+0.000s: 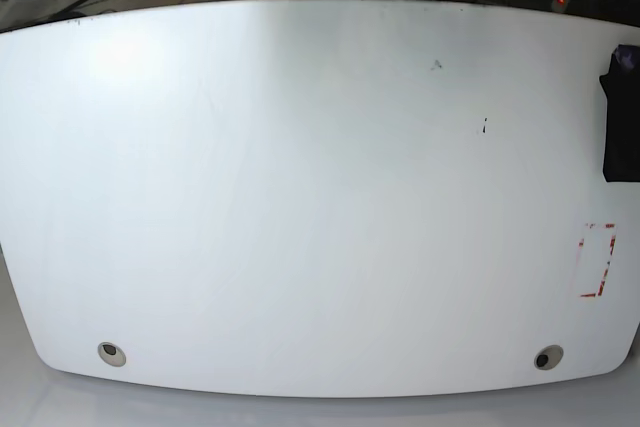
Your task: Fold the T-shirt properly
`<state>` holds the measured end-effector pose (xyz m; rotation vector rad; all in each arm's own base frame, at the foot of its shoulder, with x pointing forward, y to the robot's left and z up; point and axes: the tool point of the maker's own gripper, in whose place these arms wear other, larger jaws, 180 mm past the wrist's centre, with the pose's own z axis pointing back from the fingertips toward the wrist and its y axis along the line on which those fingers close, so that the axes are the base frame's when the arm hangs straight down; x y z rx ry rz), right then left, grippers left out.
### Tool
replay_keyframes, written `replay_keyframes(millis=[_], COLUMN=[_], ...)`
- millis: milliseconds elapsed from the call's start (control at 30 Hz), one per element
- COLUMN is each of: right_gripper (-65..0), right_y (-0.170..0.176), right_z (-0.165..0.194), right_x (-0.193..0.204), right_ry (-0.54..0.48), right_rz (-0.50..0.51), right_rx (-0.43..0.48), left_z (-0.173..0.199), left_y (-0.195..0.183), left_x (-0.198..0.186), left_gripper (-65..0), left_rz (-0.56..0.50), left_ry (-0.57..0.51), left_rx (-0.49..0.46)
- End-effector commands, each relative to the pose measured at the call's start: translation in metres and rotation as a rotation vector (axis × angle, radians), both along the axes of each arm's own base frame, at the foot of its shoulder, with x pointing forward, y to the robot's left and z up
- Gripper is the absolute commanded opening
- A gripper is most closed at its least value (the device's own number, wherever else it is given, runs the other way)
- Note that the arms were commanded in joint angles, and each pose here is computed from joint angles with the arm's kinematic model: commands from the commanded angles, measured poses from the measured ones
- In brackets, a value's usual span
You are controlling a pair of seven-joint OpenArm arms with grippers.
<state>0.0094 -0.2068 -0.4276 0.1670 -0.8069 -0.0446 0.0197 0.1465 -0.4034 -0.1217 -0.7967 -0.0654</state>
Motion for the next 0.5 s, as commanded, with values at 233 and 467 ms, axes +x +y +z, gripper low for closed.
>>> replay_keyframes(millis=[233,467], right_gripper=[-43.3,-43.3], right_y=[0.036,0.037], right_z=[-0.055,-0.121], right_x=[-0.09,-0.09], right_ry=[0.259,0.37], right_rz=[-0.011,0.025], right_rx=[0.125,0.104], left_z=[-0.078,-0.146], left_y=[-0.005,-0.012], left_x=[-0.078,-0.084], left_gripper=[-28.3,-28.3], left_rz=[0.092,0.136], left_ry=[0.257,0.375], left_rx=[-0.087,-0.158])
